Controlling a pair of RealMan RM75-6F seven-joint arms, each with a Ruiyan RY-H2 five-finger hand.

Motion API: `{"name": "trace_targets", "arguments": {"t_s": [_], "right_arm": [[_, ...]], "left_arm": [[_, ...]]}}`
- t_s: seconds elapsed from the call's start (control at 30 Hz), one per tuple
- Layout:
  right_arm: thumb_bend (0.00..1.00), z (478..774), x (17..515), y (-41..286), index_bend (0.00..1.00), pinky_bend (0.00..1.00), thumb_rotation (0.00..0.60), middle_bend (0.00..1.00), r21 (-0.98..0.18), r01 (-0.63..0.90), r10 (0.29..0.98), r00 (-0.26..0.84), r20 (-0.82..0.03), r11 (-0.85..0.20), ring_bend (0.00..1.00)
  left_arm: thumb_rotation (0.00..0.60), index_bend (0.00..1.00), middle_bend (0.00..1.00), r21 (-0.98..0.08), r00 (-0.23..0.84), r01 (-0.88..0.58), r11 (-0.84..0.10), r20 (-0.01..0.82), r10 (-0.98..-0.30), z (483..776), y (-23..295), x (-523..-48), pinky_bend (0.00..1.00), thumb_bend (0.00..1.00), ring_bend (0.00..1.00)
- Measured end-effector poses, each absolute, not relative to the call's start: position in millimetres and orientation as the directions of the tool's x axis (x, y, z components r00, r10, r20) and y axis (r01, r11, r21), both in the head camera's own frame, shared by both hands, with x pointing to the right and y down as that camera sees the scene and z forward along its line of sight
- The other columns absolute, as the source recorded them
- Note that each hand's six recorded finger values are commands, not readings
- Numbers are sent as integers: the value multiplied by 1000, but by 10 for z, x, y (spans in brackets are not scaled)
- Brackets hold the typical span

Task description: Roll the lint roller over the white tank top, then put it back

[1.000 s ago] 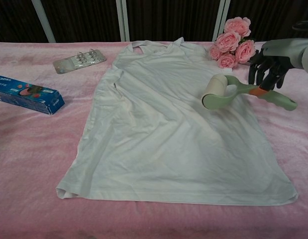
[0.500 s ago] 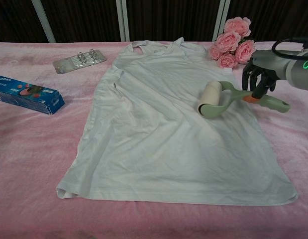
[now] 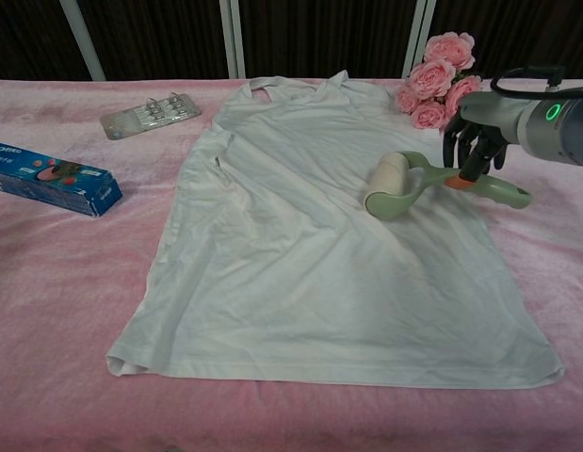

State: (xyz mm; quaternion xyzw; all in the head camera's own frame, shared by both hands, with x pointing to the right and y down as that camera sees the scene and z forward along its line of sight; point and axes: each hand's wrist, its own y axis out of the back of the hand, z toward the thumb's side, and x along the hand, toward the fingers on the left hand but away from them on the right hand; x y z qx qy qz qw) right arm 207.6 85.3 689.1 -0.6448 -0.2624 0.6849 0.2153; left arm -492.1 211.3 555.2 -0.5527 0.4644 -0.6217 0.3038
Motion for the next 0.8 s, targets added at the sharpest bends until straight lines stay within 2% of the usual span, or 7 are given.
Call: {"name": "trace_targets", "arguments": {"t_s": [0.33, 0.8], "right_arm": [[623, 6936, 1951, 769, 751, 432, 600, 583, -603, 39, 600, -61, -798, -797, 540], [624, 7016, 1672, 673, 752, 432, 600, 584, -599, 55, 599, -20, -800, -799, 541]], "left_arm": [[600, 124, 40, -914, -202, -135, -384, 405, -892, 5550, 2115, -4919, 229, 355, 47], [600, 124, 40, -913, -203, -138, -383, 405, -891, 5549, 2114, -4921, 231, 355, 47]]}}
